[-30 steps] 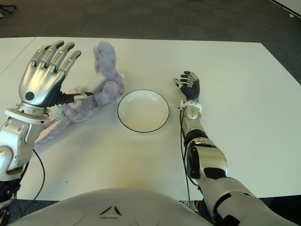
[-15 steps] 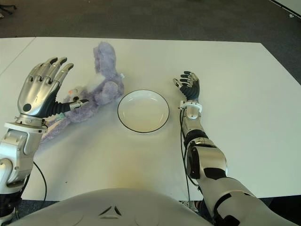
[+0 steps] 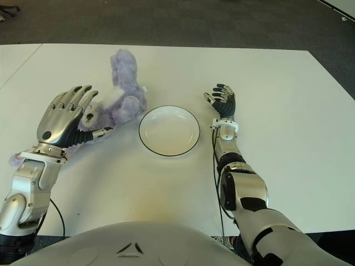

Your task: Put the doll into the plate.

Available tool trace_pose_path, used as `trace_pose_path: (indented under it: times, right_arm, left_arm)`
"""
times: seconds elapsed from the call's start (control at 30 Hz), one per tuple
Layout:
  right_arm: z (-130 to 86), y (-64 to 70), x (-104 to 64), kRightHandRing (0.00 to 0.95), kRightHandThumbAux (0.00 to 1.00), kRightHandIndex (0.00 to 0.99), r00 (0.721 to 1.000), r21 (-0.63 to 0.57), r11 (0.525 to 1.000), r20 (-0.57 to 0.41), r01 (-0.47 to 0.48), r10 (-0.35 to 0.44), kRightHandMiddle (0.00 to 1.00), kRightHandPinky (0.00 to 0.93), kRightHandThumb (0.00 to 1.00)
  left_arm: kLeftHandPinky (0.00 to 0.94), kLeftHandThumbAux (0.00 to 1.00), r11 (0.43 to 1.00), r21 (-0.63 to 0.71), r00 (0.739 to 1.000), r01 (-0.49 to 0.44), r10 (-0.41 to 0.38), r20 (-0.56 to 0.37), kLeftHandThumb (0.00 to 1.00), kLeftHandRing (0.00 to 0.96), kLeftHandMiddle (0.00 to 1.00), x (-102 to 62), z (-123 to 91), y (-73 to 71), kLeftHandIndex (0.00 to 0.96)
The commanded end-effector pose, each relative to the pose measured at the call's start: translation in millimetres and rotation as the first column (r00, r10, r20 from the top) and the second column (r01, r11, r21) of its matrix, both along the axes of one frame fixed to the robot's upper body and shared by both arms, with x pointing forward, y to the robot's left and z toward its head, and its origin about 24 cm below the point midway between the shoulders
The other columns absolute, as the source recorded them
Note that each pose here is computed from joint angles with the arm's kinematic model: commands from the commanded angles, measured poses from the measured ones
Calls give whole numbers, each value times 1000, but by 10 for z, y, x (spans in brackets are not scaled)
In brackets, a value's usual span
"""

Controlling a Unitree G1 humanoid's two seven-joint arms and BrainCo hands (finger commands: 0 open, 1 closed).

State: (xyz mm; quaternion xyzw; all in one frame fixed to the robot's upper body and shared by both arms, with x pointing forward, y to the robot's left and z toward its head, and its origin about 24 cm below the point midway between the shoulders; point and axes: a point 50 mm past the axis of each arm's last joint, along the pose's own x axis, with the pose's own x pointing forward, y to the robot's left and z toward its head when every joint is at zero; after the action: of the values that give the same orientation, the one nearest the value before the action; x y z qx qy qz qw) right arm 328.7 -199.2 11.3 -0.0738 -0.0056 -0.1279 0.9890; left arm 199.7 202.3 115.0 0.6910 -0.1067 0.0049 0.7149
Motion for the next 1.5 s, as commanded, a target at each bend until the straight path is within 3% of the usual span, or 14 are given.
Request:
trace_pose_path:
  times: [0.03,0.2,0.27,0.3,0.33,0.4,0.57,0.8,0.97,1.13,1.5]
  right_arm:
    - [-1033,103,-878,355,797,267,888,60,998,-460,31,0,340,357,226]
    - [-1031,99,-878,357,798,268,889,61,998,-457,32,-1,341,360,239]
    - [-1030,99,-879,356,799,267,890,60,998,-455,33,-2,340,359,239]
    - [-1029,99,-879,357,799,267,891,59,998,-455,33,-3,340,358,238]
    - [-1029,97,-880,357,799,267,891,58,998,-454,33,-3,340,357,237]
    - [-1030,94,-883,358,800,268,891,56,998,-454,34,-5,341,355,235]
    - [-1029,91,-880,357,800,271,890,53,998,-455,33,-5,341,354,235]
    - [-1023,81,-876,356,800,271,892,53,998,-452,32,-5,341,352,235]
    - [-1023,70,-877,355,800,275,891,52,998,-453,34,-7,341,353,233]
    - [-1021,61,-878,355,803,277,893,58,998,-450,39,-9,343,352,236]
    - [-1019,36,-880,358,810,279,893,58,997,-450,52,-21,346,362,245]
  left_arm:
    - [0,329,999,-38,993,30,-34,-110,68,0,0,24,-126,-82,0]
    - [0,329,999,-39,993,30,-34,-112,67,0,0,24,-125,-89,0]
    - [0,345,978,-190,947,91,-143,-286,49,0,0,156,-576,-86,0]
    - [0,345,953,-284,903,103,-209,-376,50,0,0,223,-838,-86,0]
    - [0,344,933,-345,871,103,-252,-421,52,0,0,253,-991,-89,0]
    - [0,348,911,-399,838,106,-297,-457,53,0,0,303,-1136,-116,0]
    - [0,354,884,-434,816,175,-377,-439,44,0,0,385,-1083,-196,0]
    - [0,376,880,-435,792,191,-400,-461,35,0,0,566,-1069,-219,0]
    - [0,384,891,-421,779,171,-384,-496,14,0,0,708,-1154,-219,0]
    - [0,410,950,-304,787,71,-241,-568,0,0,0,943,-1346,-104,0]
    - [0,476,997,-67,791,28,-63,-608,0,0,0,1075,-1408,36,0]
